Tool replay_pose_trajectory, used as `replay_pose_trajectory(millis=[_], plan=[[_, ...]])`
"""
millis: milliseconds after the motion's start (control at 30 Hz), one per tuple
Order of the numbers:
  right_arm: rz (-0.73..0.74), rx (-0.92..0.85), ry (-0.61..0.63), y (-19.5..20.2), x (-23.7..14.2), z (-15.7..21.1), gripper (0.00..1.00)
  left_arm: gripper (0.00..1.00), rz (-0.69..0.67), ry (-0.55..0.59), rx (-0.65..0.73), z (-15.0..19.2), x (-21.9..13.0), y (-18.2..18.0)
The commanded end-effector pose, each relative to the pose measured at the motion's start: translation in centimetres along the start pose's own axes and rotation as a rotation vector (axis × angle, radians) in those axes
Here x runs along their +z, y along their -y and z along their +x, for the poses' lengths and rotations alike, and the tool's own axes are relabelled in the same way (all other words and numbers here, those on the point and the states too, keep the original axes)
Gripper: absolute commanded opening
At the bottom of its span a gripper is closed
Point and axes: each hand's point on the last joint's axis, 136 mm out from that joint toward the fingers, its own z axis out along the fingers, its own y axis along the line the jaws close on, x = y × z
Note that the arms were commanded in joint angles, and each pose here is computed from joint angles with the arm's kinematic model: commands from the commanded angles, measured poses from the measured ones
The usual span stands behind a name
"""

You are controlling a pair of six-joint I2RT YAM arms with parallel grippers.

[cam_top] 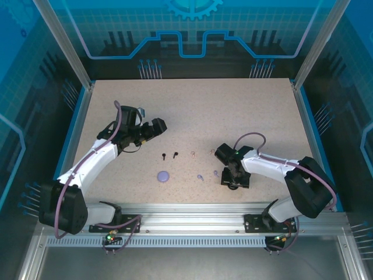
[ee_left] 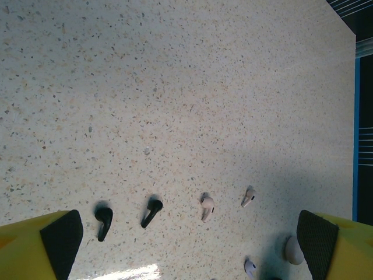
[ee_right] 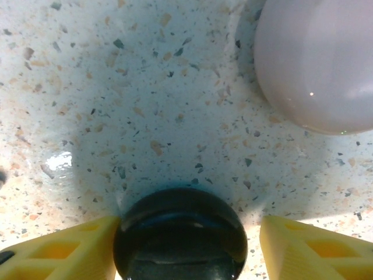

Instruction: Insert the wireless bluetooth earbuds into the charging case

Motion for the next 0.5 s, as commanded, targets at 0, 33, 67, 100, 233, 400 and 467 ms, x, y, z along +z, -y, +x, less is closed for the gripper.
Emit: replay_pose_trajectory(millis=[0,33,67,100,233,400,467], plan=[[0.022,0.016,-0.013,0.52,0.64,0.35,0.62,0.99,0.033,-0.010,0.004,-0.38,-0.28,1.57],[0.025,0.015,-0.016,0.56,0.72,0.39,0.62,0.99,0.034,-0.011,0.005,-0.37,-0.25,1.64],[0.024,0.015,-0.015,0.58,0.75,0.40,0.61,0.99,0.034,-0.011,0.005,-0.40,-0.24,1.67],[0.027,0.015,-0.013,0.63,0.77,0.39,0.61,0.99,0.034,-0.011,0.006,-0.41,-0.20,1.71],[0.031,0.016,-0.017,0.83,0.96,0.43,0.59,0.99,0.034,-0.013,0.009,-0.38,-0.10,1.85],[0.032,0.014,-0.020,0.99,1.10,0.54,0.53,0.99,0.032,-0.020,0.008,-0.33,0.17,1.88],[0.028,0.015,-0.020,1.02,1.09,0.57,0.48,0.99,0.031,-0.022,0.007,-0.33,0.27,1.89]])
